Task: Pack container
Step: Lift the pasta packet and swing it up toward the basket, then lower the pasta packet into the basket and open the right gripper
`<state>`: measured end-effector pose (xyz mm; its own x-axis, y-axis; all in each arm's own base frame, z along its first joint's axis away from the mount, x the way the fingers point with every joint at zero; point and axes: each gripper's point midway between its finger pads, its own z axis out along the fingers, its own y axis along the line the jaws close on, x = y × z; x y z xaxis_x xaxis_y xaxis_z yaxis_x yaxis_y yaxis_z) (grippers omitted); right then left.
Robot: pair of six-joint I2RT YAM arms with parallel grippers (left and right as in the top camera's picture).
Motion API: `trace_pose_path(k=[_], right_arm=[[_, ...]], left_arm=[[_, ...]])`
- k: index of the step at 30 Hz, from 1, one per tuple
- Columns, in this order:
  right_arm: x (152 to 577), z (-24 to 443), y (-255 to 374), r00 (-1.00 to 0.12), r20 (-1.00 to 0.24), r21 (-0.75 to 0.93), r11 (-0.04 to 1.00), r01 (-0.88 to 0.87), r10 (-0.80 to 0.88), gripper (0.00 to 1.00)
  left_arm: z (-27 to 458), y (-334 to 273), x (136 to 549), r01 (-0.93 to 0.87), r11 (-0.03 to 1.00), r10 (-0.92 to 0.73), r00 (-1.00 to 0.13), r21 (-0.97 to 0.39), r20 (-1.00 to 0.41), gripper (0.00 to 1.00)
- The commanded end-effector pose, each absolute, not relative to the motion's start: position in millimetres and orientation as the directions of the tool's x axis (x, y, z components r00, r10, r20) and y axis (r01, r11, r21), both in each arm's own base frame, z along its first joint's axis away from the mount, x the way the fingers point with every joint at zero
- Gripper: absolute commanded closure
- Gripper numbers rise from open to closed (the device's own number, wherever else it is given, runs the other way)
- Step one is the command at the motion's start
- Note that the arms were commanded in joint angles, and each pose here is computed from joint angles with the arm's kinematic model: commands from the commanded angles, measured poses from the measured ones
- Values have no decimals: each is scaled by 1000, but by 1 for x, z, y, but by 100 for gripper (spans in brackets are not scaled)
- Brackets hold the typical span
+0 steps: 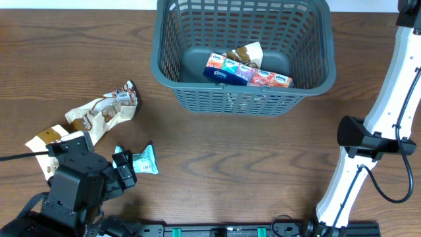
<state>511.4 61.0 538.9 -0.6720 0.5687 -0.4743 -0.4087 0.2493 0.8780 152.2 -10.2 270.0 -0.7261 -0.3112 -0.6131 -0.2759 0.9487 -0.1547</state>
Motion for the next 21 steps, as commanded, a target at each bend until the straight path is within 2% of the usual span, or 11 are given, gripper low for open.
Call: trace_pose_path(k=[1,7,11,15,18,21], right_arm=[[518,556,52,-526,-540,837,349,-422,657,98],[528,499,73,-537,-624,774,545,-323,568,99],[529,470,86,-518,-741,633,702,-328,427,99],[531,432,78,-522,-800,461,860,-219,296,98],[526,405,68,-558,-812,304,940,-156,170,99],[517,388,65,-597,-800,179,973,-148,56,98]], left_arm=[[272,-7,152,-275,952,-299,-724,-137,-621,1],[272,-7,152,-276,951,-299,-724,-137,-621,1],[272,-7,152,-276,951,-299,-724,-137,-621,1],[272,-7,152,-275,952,-299,-724,-137,-621,1],[272,-7,152,-276,951,-299,-724,-137,-621,1],[272,-7,152,-275,952,-299,-724,-137,-621,1]])
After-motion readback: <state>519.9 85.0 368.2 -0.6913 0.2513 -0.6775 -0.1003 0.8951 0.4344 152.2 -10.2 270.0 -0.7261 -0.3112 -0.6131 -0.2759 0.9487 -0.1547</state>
